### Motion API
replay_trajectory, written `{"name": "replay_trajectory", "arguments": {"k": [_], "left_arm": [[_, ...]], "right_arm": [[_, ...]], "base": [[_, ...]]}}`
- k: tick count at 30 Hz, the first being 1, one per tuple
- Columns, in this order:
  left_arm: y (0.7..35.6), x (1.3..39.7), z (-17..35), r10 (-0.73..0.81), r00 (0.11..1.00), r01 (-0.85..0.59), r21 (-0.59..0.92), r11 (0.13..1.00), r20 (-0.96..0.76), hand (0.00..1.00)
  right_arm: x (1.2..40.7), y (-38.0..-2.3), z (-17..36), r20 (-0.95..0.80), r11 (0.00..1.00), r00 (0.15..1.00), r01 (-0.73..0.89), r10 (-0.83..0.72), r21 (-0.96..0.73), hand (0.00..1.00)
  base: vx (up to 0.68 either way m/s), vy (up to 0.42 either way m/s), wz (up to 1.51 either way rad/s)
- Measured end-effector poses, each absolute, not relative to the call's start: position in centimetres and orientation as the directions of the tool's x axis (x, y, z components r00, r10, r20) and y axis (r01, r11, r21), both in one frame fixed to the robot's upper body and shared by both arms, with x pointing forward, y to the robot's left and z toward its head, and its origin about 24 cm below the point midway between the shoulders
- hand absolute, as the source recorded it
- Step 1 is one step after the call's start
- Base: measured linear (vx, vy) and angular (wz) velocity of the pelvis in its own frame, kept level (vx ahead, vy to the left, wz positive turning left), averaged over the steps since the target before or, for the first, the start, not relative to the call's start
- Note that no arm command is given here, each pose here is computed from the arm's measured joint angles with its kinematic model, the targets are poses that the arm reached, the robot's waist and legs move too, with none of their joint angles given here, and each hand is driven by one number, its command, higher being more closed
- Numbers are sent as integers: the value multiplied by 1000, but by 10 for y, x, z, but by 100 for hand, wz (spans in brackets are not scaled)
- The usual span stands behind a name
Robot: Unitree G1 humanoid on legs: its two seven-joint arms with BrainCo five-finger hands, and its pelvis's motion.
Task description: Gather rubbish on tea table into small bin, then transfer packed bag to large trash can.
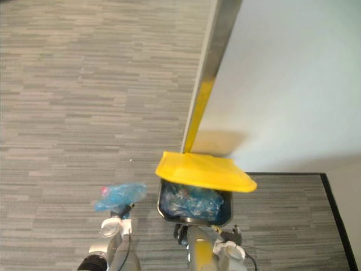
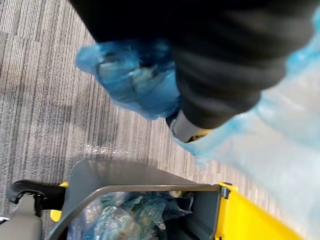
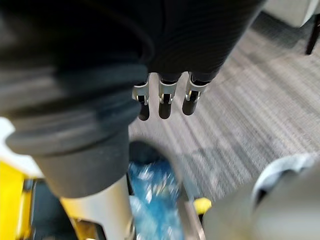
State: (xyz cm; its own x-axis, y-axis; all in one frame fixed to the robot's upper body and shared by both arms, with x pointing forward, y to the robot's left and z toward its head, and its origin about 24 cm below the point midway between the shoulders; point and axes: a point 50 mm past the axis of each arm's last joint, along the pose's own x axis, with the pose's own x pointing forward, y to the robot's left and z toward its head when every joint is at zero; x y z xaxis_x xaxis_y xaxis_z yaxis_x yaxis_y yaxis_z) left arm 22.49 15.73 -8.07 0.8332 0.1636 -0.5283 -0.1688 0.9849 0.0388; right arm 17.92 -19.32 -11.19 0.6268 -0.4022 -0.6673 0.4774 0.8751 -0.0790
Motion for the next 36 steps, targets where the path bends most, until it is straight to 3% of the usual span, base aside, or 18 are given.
{"name": "replay_trajectory", "arguments": {"k": [5,9,20,25,31,36], "left_arm": [[146,230,-72,111,864,-109,33,993,-491,100],[140,230,-68,86,880,-84,25,996,-466,100],[131,235,-55,39,913,-40,6,999,-407,100],[127,242,-39,1,943,2,8,1000,-333,100],[112,252,-6,-76,981,67,-56,996,-180,100],[88,248,38,-203,979,202,-145,969,12,100]], "right_arm": [[232,-181,-64,-468,918,809,395,-356,-16,0],[269,-179,-18,-283,925,892,378,-352,42,0],[307,-195,42,-76,905,907,420,-415,69,0],[317,-195,43,-94,908,908,415,-409,56,0],[332,-196,55,-75,916,915,399,-396,34,0],[335,-196,58,-75,927,925,374,-372,18,0]], "base": [[-46,4,11],[-37,31,-1],[-22,27,4],[-63,9,8],[-104,42,3],[-26,45,-6]]}}
